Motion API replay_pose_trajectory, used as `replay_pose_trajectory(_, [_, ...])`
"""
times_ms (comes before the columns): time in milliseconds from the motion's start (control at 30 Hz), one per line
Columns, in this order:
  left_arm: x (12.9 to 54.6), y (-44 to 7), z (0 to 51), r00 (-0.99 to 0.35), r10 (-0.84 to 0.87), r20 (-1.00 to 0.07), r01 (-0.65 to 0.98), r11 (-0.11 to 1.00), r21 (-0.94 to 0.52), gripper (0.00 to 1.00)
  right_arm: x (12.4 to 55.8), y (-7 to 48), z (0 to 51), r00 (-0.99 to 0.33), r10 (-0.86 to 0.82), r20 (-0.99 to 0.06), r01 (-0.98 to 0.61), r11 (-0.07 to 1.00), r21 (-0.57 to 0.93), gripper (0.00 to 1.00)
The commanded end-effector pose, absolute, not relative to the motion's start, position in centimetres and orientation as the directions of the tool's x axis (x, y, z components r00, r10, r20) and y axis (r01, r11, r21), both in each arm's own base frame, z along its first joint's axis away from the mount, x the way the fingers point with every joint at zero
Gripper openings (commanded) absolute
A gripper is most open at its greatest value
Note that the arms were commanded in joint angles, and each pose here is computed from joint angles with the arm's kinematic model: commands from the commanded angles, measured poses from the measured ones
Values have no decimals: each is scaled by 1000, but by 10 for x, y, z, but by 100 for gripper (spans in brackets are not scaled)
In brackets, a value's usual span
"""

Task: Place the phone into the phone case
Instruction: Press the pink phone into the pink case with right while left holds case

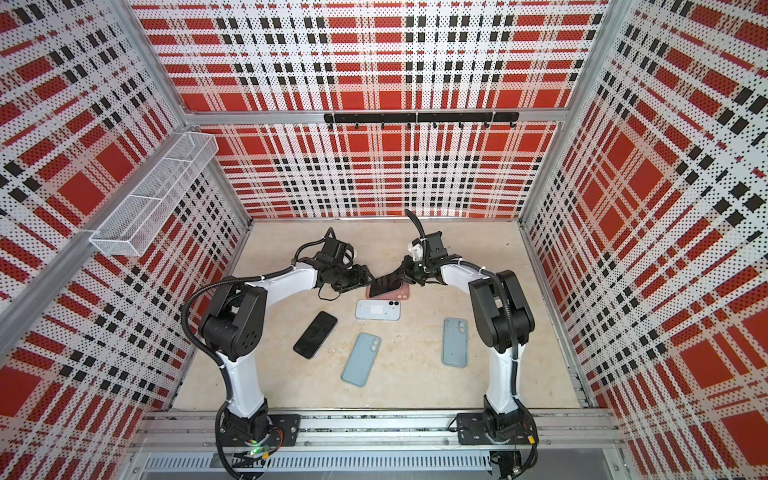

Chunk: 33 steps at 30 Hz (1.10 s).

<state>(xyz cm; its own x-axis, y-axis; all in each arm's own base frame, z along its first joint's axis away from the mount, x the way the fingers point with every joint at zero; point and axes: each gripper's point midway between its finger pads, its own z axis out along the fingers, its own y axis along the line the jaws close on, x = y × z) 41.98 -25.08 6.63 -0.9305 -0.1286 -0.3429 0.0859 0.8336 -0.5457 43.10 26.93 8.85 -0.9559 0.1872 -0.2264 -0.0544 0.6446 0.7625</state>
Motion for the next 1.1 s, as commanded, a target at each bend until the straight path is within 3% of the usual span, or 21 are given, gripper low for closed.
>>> replay_pose_trajectory(0, [423, -260, 61, -929, -157, -336, 79, 803, -591, 75, 433, 272, 71, -959, 185, -216, -43, 658, 752, 0])
replay_pose_trajectory(200, [419, -267, 57, -933, -151, -326, 81, 796, -600, 75, 431, 269, 52, -964, 177, -198, -22, 689, 725, 0])
replay_pose_trajectory(467, [417, -266, 52, -935, -155, -320, 72, 799, -597, 75, 429, 260, 30, -967, 172, -186, 0, 734, 679, 8])
replay_pose_trajectory(733, [418, -267, 55, -933, -159, -324, 73, 796, -600, 76, 429, 257, 20, -968, 167, -187, 4, 756, 655, 23])
replay_pose_trajectory(1067, [418, -265, 66, -921, -152, -358, 100, 798, -594, 78, 440, 253, 44, -949, 182, -257, -25, 769, 638, 40])
